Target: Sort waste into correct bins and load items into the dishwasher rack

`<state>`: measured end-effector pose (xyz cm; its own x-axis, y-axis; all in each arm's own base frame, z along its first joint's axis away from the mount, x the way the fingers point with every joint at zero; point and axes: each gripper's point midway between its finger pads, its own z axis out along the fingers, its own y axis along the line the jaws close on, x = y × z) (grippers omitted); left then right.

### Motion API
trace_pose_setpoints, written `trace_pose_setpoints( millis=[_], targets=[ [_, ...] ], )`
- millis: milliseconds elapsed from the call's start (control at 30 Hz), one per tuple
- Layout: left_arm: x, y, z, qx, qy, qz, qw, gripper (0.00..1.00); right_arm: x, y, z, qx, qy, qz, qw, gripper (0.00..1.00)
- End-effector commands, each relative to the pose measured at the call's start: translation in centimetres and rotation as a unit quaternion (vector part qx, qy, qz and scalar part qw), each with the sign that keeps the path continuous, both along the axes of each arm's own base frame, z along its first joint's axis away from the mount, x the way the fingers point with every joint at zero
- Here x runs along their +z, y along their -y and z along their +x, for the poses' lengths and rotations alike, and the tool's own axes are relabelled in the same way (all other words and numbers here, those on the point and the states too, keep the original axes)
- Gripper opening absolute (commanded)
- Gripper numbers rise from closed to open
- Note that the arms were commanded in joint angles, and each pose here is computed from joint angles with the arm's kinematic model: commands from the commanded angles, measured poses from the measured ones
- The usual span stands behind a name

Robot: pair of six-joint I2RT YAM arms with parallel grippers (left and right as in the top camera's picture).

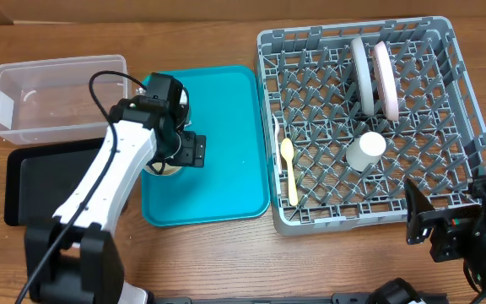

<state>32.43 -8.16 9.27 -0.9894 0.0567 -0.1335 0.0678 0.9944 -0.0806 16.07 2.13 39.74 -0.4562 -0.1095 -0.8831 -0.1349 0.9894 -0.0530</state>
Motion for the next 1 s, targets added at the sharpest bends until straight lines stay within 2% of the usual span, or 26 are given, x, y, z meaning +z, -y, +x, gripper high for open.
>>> trace_pose_setpoints(
  millis=[0,67,133,167,233,267,367,467,600,667,733,967],
  targets=[
    [-1.7,0.5,0.4,0.01,-0.02,0.005,1.0,0.88,-0.3,0.5,-0.4,-0.009,-0.005,-0.003,1.0,1.0],
    [-2.2,0.4,0.8,0.018,-0.019,0.008,1.0,0.88,-0.6,0.6,-0.6,-0.009,-0.01,-0.006,1.0,1.0],
    [-2.8,0.5,1.4,0.018,-0.015,0.008,1.0,0.83,-0.8,0.7,-0.7,-0.009,-0.016,-0.009,1.0,1.0],
    [-3.2,0.6,1.7,0.019,-0.014,0.007,1.0,0.77,-1.0,0.7,-0.8,-0.009,-0.019,-0.01,1.0,1.0],
    [-4.0,0.7,2.0,0.039,-0.019,0.006,0.999,0.54,-1.0,0.7,-0.8,-0.009,-0.019,-0.011,1.0,1.0],
    [-4.7,0.8,2.2,0.05,-0.023,0.008,0.998,0.47,-1.0,0.7,-0.8,-0.009,-0.019,-0.011,1.0,1.0],
    [-6.1,1.5,2.9,0.043,-0.021,0.008,0.999,0.43,-1.0,0.7,-0.8,-0.009,-0.019,-0.011,1.0,1.0],
    [-7.0,1.0,3.0,0.07,-0.02,0.037,0.997,0.32,-1.0,0.7,-0.8,-0.009,-0.019,-0.011,1.0,1.0],
    [-6.9,0.0,3.5,0.099,-0.005,0.067,0.993,0.29,-1.0,0.7,-0.8,-0.009,-0.019,-0.011,1.0,1.0],
    [-6.9,0.1,4.0,0.099,0.005,0.064,0.993,0.2,-1.0,0.7,-0.8,-0.009,-0.019,-0.011,1.0,1.0],
    [-6.9,0.1,4.1,0.106,0.007,0.062,0.992,0.04,-1.0,0.7,-0.8,-0.009,-0.019,-0.011,1.0,1.0],
    [-6.2,0.7,3.2,0.104,-0.015,0.045,0.993,0.04,-1.0,0.7,-0.8,-0.009,-0.019,-0.011,1.0,1.0]
  ],
)
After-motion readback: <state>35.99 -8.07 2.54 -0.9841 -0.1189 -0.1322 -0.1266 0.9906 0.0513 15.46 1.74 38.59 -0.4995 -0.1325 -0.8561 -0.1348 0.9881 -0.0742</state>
